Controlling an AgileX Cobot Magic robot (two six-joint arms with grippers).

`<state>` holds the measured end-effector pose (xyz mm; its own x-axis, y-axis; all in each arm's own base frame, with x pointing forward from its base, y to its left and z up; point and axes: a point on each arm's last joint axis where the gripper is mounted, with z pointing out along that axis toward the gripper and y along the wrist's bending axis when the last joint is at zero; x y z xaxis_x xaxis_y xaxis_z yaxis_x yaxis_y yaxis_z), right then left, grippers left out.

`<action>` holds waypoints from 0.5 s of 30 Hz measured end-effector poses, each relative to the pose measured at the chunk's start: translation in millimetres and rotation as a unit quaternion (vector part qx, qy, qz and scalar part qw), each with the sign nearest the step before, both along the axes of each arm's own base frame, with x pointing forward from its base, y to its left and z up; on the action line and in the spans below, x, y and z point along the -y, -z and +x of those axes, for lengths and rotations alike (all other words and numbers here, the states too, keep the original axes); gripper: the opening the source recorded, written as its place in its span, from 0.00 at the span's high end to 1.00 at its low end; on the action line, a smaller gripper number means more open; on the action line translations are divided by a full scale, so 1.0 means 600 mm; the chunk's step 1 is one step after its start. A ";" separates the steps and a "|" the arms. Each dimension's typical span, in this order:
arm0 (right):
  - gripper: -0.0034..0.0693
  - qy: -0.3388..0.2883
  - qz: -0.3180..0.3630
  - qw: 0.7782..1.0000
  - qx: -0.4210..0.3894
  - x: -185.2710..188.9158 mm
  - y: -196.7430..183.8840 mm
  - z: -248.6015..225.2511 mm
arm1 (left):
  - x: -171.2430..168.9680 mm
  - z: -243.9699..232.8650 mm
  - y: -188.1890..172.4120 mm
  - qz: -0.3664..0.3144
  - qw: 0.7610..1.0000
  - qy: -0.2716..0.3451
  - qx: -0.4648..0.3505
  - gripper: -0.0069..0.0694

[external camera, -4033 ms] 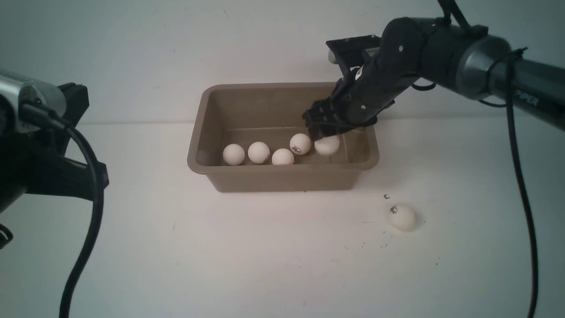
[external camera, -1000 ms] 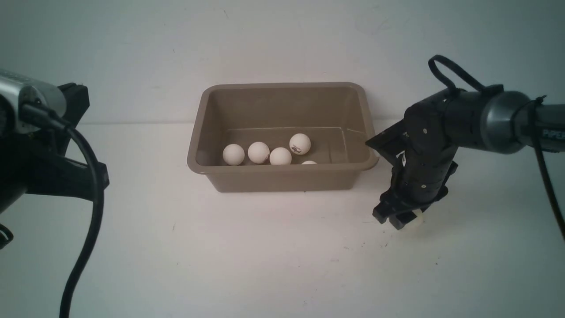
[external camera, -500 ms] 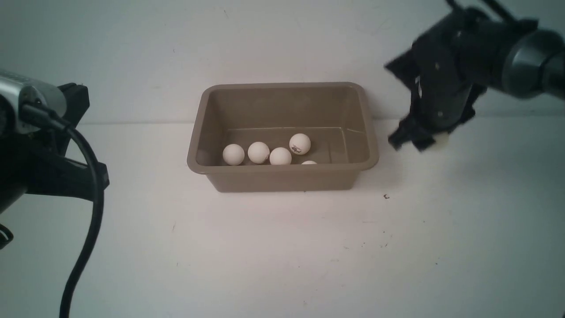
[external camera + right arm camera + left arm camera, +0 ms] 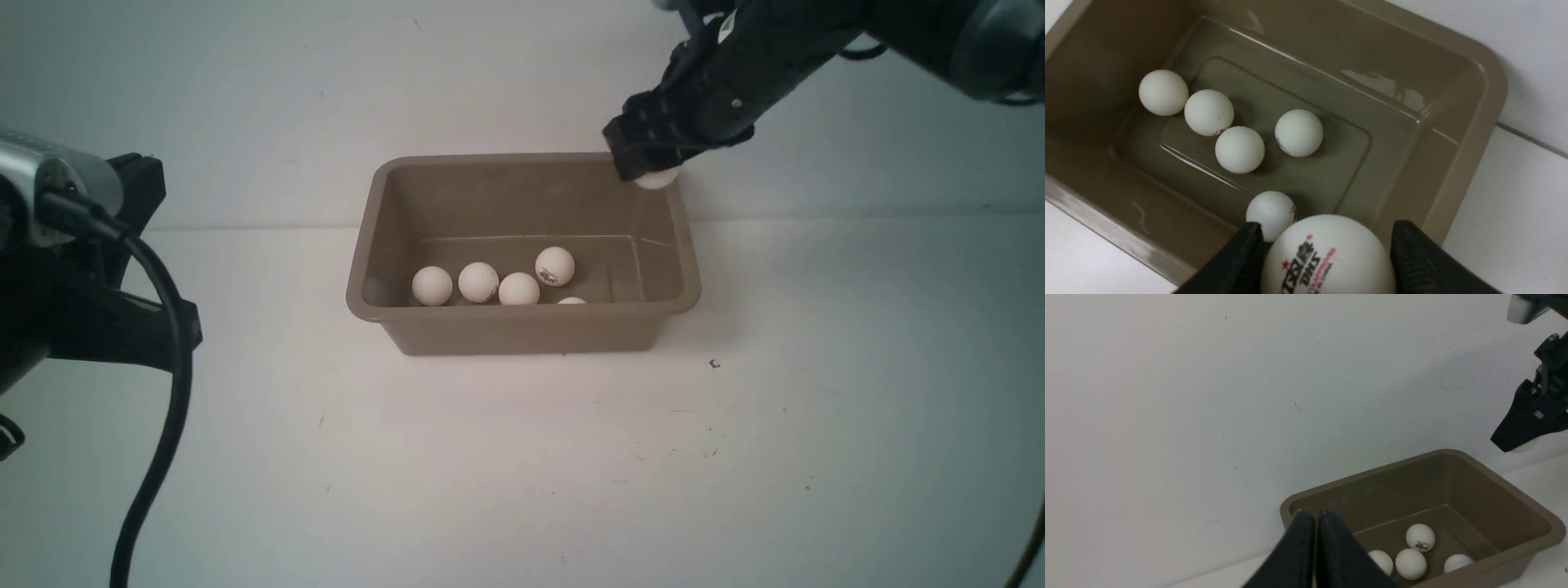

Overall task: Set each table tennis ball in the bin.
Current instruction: Use the right arm to put the table tennis ball into the box

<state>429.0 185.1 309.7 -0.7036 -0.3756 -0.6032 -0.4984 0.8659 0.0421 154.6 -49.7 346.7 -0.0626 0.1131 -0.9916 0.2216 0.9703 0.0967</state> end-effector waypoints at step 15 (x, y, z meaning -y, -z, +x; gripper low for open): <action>0.46 -0.012 -0.017 0.998 -0.056 -0.017 0.107 0.033 | 0.000 0.000 0.000 0.000 1.000 0.000 0.000 0.92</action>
<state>448.9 195.3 245.7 -0.7562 -0.4118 -0.5084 -0.5124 0.8560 0.0687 154.6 -49.7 346.7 -0.0626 0.1131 -0.9916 0.2216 0.9703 0.0967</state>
